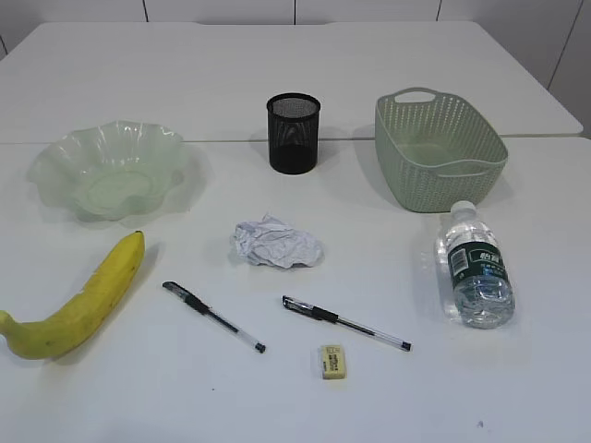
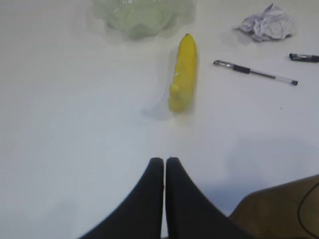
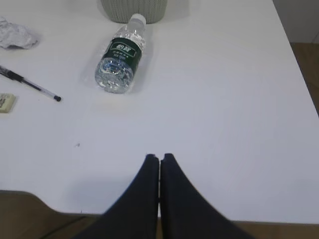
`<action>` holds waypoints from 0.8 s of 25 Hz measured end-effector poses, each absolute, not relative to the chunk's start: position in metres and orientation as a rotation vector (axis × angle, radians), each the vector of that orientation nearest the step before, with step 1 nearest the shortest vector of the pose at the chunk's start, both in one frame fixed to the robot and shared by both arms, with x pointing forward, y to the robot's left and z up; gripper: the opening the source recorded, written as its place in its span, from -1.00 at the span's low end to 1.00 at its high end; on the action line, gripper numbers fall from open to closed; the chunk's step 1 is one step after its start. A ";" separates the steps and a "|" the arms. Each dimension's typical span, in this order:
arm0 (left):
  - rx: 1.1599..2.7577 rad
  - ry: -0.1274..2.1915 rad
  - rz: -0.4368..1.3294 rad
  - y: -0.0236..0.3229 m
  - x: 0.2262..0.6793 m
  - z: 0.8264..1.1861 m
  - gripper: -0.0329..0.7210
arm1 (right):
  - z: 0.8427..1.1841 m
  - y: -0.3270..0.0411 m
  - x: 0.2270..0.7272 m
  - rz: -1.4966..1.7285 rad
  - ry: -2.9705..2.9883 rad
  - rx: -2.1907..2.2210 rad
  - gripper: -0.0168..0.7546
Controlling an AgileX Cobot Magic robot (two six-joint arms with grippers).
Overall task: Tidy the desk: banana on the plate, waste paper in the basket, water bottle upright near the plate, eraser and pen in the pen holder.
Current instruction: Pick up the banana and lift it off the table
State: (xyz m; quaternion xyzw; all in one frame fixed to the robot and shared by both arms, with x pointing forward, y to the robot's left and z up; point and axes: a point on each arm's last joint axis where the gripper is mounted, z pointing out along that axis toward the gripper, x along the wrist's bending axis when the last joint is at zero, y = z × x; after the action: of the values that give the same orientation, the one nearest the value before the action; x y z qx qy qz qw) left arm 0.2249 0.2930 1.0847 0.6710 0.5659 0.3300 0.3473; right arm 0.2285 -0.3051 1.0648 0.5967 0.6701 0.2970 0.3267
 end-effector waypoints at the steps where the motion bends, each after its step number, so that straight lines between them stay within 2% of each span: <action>1: 1.769 1.490 0.840 0.294 0.229 1.090 -0.98 | 1.072 -0.305 0.233 0.749 1.776 1.575 -1.00; 6: 1.847 1.531 0.850 0.300 0.253 1.124 -0.97 | 1.113 -0.308 0.270 0.588 1.827 1.610 -0.97; 10: 1.878 1.557 0.838 0.300 0.276 1.146 -0.97 | 1.131 -0.313 0.304 0.426 1.848 1.621 -0.96; 13: 1.841 1.514 0.880 0.299 0.286 1.166 -0.97 | 1.132 -0.314 0.325 0.344 1.881 1.636 -0.96; 17: 1.701 1.380 0.918 0.293 0.282 1.195 -0.97 | 1.124 -0.309 0.345 0.306 1.956 1.683 -0.96; 20: 1.659 1.343 0.918 0.291 0.281 1.203 -0.97 | 1.120 -0.306 0.353 0.315 1.967 1.744 -0.96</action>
State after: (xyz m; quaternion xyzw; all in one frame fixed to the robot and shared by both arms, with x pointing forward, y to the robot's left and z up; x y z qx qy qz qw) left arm 0.2811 0.2908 1.2026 0.6552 0.5304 0.3623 0.3976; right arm 0.3529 -0.3058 1.1196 0.6388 0.7203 0.1154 0.2446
